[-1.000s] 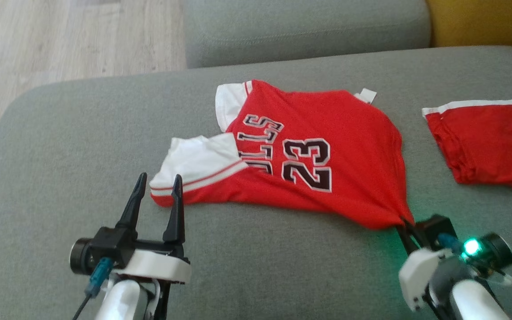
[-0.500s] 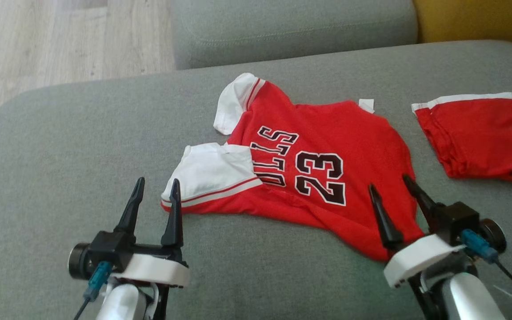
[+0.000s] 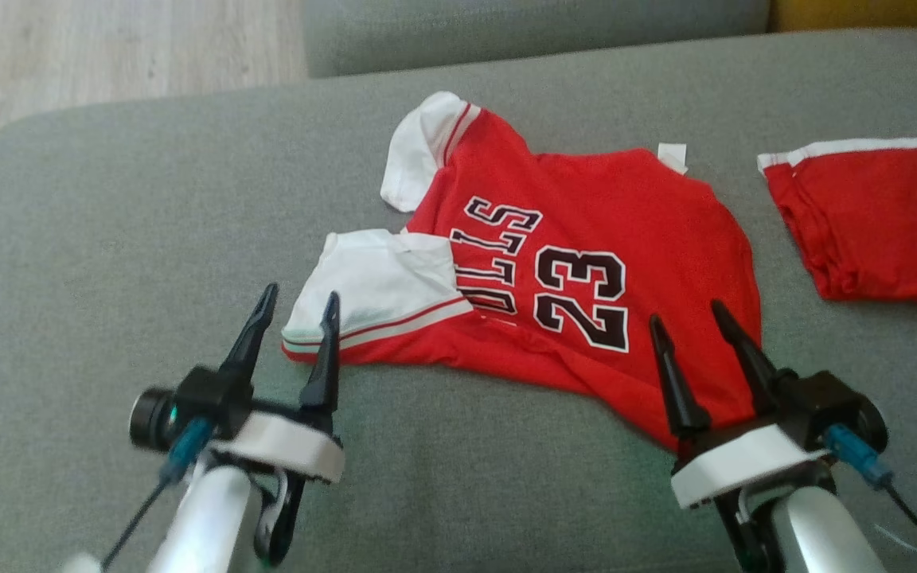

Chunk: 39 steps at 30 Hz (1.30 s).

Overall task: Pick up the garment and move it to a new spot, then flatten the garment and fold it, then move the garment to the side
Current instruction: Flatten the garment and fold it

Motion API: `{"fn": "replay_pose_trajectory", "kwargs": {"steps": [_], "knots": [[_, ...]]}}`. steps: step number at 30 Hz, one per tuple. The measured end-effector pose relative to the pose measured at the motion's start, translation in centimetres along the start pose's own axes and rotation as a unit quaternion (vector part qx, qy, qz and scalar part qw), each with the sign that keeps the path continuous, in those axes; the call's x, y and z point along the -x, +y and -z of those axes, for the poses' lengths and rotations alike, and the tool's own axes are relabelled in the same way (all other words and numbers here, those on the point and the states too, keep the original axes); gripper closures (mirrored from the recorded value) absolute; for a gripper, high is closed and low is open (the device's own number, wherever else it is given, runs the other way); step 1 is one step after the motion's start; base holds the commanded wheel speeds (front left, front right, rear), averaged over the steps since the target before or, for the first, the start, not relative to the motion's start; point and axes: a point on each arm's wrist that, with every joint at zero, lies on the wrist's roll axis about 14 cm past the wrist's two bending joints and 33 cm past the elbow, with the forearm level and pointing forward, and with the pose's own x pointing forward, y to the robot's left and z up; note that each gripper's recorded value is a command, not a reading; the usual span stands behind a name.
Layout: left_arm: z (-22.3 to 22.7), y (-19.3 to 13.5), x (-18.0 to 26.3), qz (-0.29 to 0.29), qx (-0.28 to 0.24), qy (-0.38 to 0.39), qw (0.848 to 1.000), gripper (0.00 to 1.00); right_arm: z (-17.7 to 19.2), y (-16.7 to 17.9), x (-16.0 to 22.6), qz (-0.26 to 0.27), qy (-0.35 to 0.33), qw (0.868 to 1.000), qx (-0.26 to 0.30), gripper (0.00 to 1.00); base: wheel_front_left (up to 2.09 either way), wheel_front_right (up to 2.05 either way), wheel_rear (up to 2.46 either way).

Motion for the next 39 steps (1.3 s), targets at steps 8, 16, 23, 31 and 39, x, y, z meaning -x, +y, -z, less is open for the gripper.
{"fn": "replay_pose_trajectory", "kwargs": {"steps": [8, 16, 23, 31, 39], "knots": [[3.0, 0.4, -4.4, 0.050, -0.045, 0.108, 0.992, 0.00, 2.0, -0.7, -1.3, 0.006, 0.028, 1.000, -0.005, 0.00, 0.00, 0.00, 0.00], [7.4, 3.2, -7.2, 0.045, -0.079, 0.224, 0.970, 0.00, 3.5, -1.1, -2.4, 0.008, 0.045, 0.999, -0.011, 0.00, 0.00, 0.00, 0.00], [9.0, 3.8, -9.0, 0.048, -0.093, 0.259, 0.960, 0.00, 4.8, -1.8, -2.4, 0.018, 0.061, 0.998, -0.014, 0.00, 0.00, 0.00, 0.00], [10.0, 2.5, -9.6, 0.074, -0.098, 0.276, 0.953, 0.09, 5.3, -2.5, -2.5, 0.027, 0.065, 0.997, -0.013, 0.00, 0.00, 0.00, 0.00], [9.3, 0.6, -9.3, 0.107, -0.093, 0.252, 0.957, 1.00, 4.9, -2.6, -2.6, 0.027, 0.059, 0.998, -0.011, 0.00, 0.00, 0.00, 0.00]]}}
